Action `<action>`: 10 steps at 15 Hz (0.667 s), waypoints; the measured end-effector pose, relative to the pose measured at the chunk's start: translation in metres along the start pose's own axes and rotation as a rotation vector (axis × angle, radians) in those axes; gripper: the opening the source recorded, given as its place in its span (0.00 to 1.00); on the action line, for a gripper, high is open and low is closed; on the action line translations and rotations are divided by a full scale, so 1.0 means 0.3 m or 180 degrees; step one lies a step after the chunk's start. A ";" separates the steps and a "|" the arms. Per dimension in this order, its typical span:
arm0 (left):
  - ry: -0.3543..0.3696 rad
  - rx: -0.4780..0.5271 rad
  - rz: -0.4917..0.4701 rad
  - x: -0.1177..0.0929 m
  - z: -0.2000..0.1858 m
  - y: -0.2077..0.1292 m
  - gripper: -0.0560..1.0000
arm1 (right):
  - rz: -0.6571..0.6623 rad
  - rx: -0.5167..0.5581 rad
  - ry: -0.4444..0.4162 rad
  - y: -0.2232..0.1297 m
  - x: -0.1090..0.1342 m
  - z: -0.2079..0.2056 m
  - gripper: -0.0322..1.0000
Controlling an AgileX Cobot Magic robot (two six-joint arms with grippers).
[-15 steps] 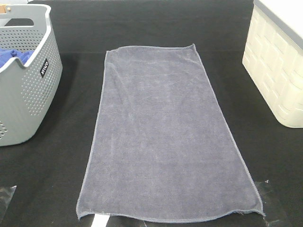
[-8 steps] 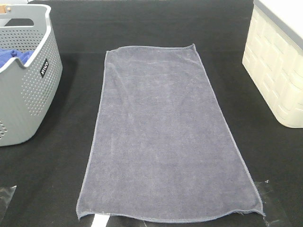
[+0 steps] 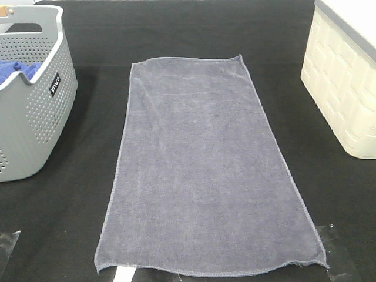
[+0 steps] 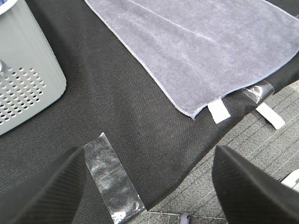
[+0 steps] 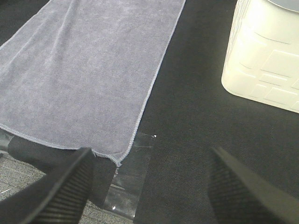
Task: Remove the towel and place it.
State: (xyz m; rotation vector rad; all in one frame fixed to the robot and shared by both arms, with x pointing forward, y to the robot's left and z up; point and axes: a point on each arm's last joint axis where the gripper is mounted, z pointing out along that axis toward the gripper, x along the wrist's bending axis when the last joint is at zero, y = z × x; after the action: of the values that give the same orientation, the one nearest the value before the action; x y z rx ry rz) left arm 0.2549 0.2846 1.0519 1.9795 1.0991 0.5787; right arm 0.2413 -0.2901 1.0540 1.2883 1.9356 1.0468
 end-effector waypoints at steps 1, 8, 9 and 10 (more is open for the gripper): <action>0.0000 0.0000 0.0000 0.000 0.000 0.000 0.73 | 0.0000 0.0000 0.0000 0.000 0.000 0.000 0.66; 0.0000 -0.0003 0.0000 0.000 0.000 0.000 0.73 | 0.0000 -0.0003 0.0000 0.000 0.000 0.000 0.66; 0.0000 -0.0003 0.0000 0.000 0.000 0.000 0.73 | 0.0000 -0.0003 0.0000 0.000 0.000 0.000 0.66; 0.0000 -0.0003 0.0000 0.000 0.000 0.000 0.73 | 0.0000 -0.0003 0.0000 0.000 0.000 0.000 0.66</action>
State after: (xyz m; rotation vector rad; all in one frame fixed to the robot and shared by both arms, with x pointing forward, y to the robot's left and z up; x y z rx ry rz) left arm 0.2550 0.2846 1.0519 1.9786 1.0987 0.5793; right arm 0.2414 -0.2901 1.0540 1.2878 1.9347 1.0475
